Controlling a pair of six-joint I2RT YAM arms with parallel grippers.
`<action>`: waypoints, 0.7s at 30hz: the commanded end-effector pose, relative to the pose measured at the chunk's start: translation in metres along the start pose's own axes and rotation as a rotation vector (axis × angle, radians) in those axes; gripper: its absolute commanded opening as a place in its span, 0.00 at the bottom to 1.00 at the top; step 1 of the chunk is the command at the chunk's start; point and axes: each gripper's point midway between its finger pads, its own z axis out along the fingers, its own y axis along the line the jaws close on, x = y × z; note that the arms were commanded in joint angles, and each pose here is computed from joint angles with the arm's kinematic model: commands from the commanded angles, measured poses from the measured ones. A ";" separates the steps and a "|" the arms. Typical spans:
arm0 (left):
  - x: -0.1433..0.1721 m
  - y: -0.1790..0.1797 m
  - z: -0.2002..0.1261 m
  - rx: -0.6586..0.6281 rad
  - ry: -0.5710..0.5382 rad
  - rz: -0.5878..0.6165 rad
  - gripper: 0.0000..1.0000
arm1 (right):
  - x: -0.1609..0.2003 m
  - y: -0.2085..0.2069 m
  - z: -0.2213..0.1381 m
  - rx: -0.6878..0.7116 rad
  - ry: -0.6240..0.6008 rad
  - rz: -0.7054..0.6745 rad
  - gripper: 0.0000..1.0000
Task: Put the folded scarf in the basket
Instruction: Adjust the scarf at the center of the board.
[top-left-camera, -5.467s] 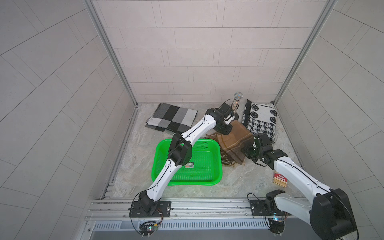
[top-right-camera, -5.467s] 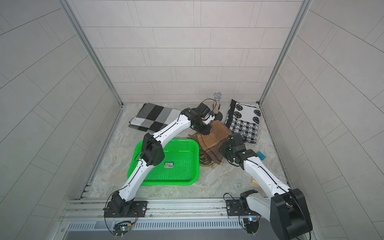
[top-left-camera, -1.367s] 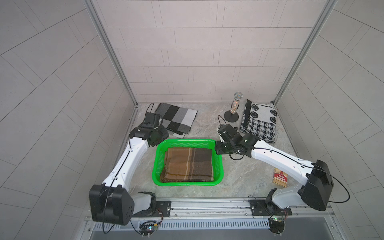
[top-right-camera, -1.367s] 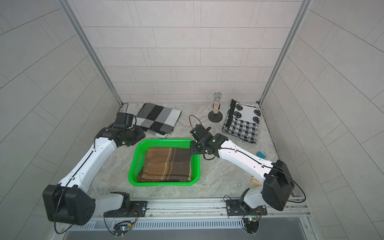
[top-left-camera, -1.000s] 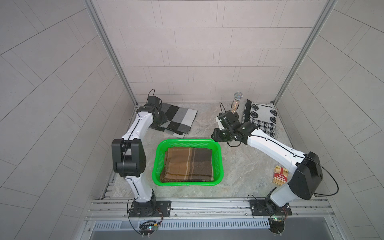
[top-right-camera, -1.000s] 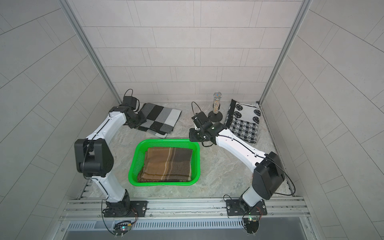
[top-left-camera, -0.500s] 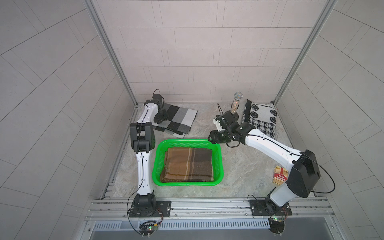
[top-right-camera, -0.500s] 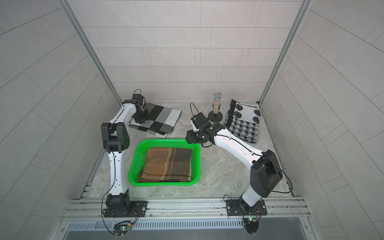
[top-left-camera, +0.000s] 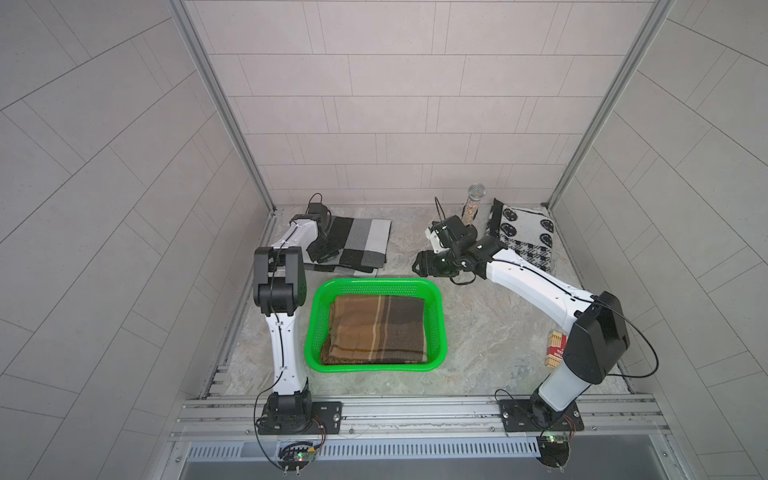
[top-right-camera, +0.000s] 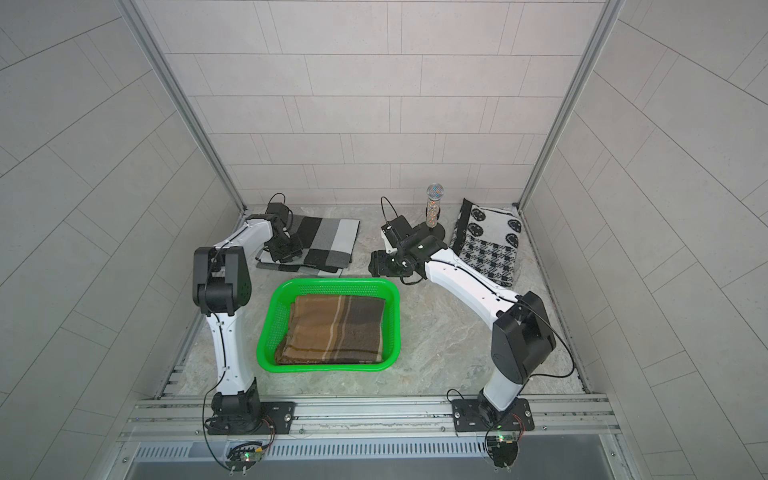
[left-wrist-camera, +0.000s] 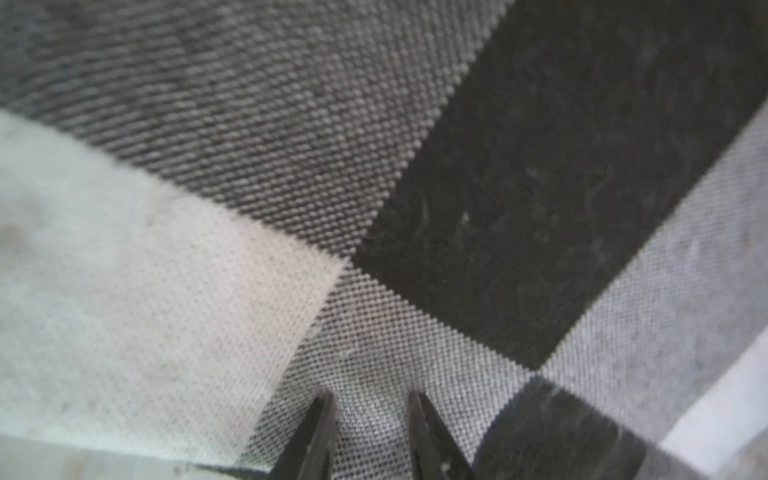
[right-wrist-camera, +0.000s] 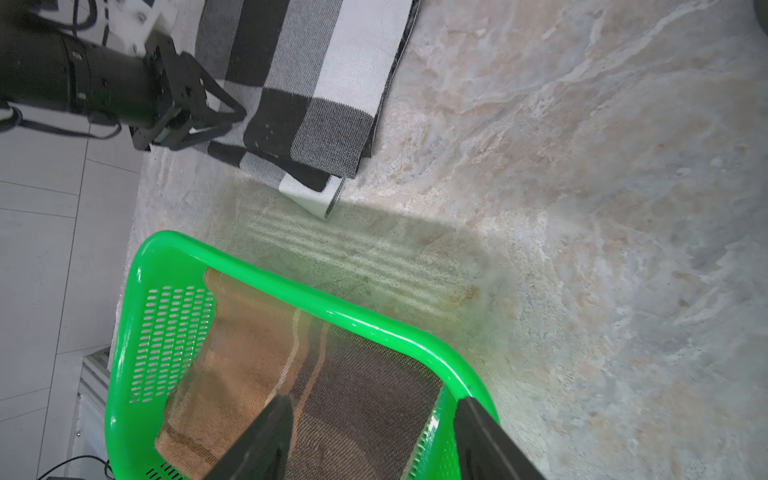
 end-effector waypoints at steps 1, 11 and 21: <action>0.046 0.003 0.022 -0.014 0.104 -0.003 0.35 | -0.005 -0.004 0.006 0.009 0.007 -0.005 0.67; 0.081 -0.010 0.032 -0.077 0.140 0.111 0.30 | -0.009 -0.019 0.014 0.035 0.010 0.006 0.67; 0.115 -0.011 0.031 -0.158 0.159 0.219 0.25 | -0.025 -0.032 0.030 0.054 0.026 0.001 0.68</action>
